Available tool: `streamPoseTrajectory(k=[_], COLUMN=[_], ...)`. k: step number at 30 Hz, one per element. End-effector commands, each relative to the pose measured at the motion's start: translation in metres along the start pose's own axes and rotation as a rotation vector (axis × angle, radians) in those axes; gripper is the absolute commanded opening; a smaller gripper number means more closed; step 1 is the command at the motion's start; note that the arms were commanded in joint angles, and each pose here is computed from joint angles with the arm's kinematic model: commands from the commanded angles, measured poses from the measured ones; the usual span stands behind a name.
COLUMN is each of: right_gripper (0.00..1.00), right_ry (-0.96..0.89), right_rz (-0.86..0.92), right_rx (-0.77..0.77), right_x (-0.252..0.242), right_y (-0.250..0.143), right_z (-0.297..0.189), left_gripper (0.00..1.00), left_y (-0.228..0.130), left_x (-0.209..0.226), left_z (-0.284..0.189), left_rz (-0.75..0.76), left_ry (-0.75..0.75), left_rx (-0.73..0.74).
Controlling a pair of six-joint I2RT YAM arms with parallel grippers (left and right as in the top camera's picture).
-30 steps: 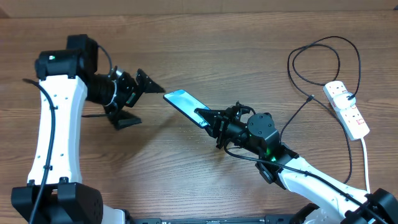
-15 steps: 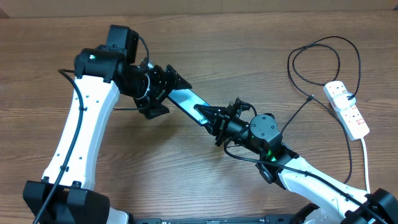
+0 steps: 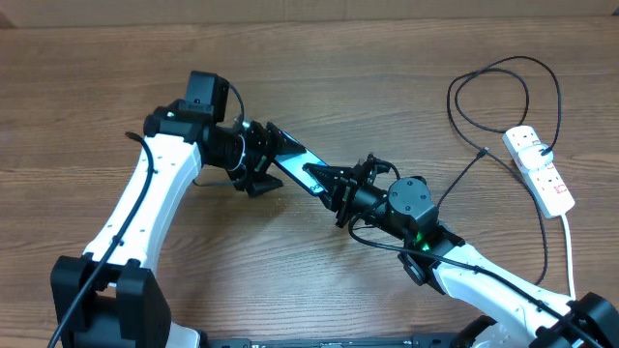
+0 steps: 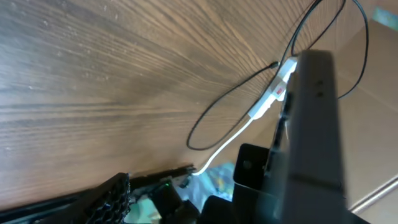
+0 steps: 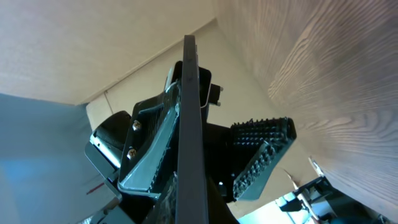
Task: Plug charger to phone and switch on socket
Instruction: 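Grasp the phone's top end with the left gripper, holding with both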
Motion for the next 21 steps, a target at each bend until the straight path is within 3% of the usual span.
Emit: streamPoseTrajectory(k=[1, 10, 13, 18, 21], right_gripper=[0.04, 0.04, 0.04, 0.04, 0.04], right_ry=[0.025, 0.007, 0.005, 0.004, 0.008], right_rz=[0.125, 0.142, 0.142, 0.143, 0.143], right_rx=[0.021, -0.023, -0.025, -0.025, -0.031], right_x=[0.0102, 0.0043, 0.0039, 0.0038, 0.0042], right_y=[-0.009, -0.0003, -0.0001, 0.0, 0.0009], right_z=[0.0001, 0.0002, 0.0002, 0.0002, 0.0002], left_gripper=[0.7, 0.6, 0.47, 0.41, 0.31], left_y=[-0.0105, -0.0092, -0.0084, -0.0066, -0.0058], left_x=[-0.0023, -0.005, -0.0062, -0.0084, -0.0092], left_z=[0.0033, 0.0029, 0.0029, 0.0029, 0.003], left_rz=[-0.033, -0.022, -0.016, -0.022, -0.018], left_ry=[-0.033, -0.045, -0.05, -0.058, -0.061], left_rx=[0.056, 0.054, 0.05, 0.044, 0.041])
Point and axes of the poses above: each gripper's point midway between its finger pads, its own z axis out along the fingers, its own x axis along the line the jaws close on, y = z × x, the point moved 2 cm from there along -z, back along the fingers, and after that the axes turned 6 degrees about z, right-handed, at the moved point
